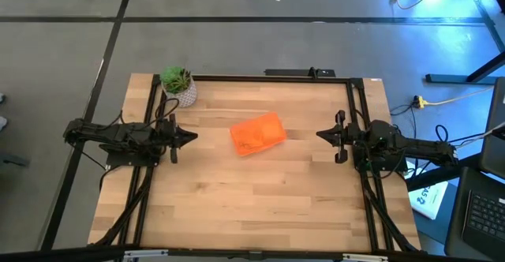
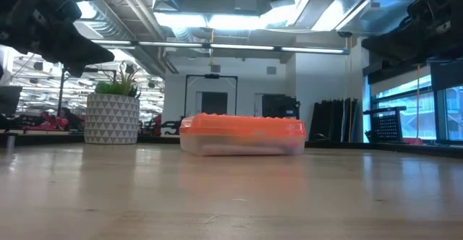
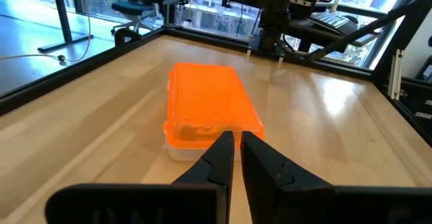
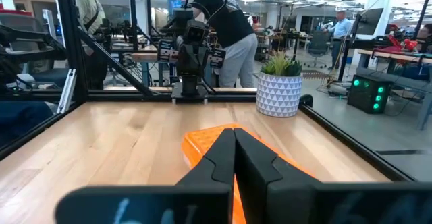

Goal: Pack school essentials
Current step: Return to Home Position

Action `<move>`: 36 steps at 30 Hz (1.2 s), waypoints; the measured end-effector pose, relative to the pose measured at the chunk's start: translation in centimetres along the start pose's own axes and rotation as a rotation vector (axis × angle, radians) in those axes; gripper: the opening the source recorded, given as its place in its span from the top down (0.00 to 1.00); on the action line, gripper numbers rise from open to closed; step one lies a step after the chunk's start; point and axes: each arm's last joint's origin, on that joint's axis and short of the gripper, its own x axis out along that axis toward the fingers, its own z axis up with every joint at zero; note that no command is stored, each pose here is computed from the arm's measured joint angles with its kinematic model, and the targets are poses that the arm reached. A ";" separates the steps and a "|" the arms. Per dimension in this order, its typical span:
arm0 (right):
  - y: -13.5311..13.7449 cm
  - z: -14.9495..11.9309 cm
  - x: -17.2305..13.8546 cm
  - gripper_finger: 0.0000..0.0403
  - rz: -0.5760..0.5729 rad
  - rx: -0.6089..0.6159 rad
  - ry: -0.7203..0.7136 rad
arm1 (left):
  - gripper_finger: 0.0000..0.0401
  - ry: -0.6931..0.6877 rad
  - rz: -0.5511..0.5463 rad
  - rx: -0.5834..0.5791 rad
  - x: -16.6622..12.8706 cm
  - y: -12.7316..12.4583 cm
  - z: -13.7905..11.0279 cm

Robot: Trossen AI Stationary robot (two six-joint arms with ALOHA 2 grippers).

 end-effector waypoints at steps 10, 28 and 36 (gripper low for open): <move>0.0 0.0 0.0 0.98 0.000 0.000 0.000 | 0.97 0.000 0.000 0.000 0.0 0.0 0.0; 0.0 0.0 0.0 0.98 0.001 0.001 -0.001 | 0.96 0.000 0.000 0.000 0.0 0.0 0.0; 0.0 0.0 0.0 0.98 0.001 0.002 -0.001 | 0.93 0.000 0.000 0.000 0.0 0.0 0.0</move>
